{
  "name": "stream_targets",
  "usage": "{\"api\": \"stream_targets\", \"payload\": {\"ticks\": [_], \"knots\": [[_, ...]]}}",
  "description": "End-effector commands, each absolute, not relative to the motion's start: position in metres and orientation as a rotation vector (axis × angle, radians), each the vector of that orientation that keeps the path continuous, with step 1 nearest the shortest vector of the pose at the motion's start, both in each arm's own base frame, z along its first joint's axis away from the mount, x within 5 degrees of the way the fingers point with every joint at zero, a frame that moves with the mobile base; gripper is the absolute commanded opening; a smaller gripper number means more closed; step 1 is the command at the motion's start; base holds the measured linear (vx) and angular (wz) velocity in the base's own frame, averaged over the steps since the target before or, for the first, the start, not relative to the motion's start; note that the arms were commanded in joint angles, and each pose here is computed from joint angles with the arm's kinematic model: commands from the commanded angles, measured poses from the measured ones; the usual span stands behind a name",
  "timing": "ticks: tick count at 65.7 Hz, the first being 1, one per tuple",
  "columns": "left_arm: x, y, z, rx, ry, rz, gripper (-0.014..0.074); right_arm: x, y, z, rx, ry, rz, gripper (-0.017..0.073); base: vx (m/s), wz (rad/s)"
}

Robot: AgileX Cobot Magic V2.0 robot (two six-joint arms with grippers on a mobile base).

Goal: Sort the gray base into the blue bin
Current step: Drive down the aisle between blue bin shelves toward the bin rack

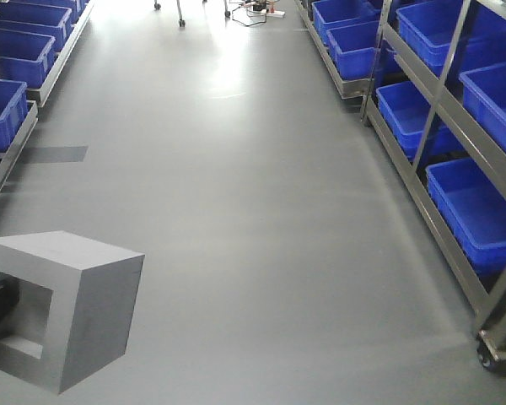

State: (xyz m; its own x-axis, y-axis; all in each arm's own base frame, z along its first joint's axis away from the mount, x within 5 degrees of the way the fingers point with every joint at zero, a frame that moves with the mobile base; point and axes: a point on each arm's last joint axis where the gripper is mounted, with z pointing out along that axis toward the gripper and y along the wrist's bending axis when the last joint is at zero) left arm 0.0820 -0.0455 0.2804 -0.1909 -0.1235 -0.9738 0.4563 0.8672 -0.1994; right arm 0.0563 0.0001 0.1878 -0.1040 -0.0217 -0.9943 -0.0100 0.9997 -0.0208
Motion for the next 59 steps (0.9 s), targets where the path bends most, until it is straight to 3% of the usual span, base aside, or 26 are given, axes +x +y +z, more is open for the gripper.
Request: {"api": "stream_targets", "payload": {"ticks": [1,59], "knots": [[0.0827,-0.0455,0.3019,0.226,1.551,-0.567,-0.0006,0.0565,0.0002,0.1903,-0.032,1.604,-0.019,-0.0009,0.43,0.04],[0.0827,-0.0455,0.3019,0.226,1.551,-0.567,-0.0006,0.0565,0.0002,0.1903,-0.032,1.604,-0.019,-0.0009,0.46,0.08]]}}
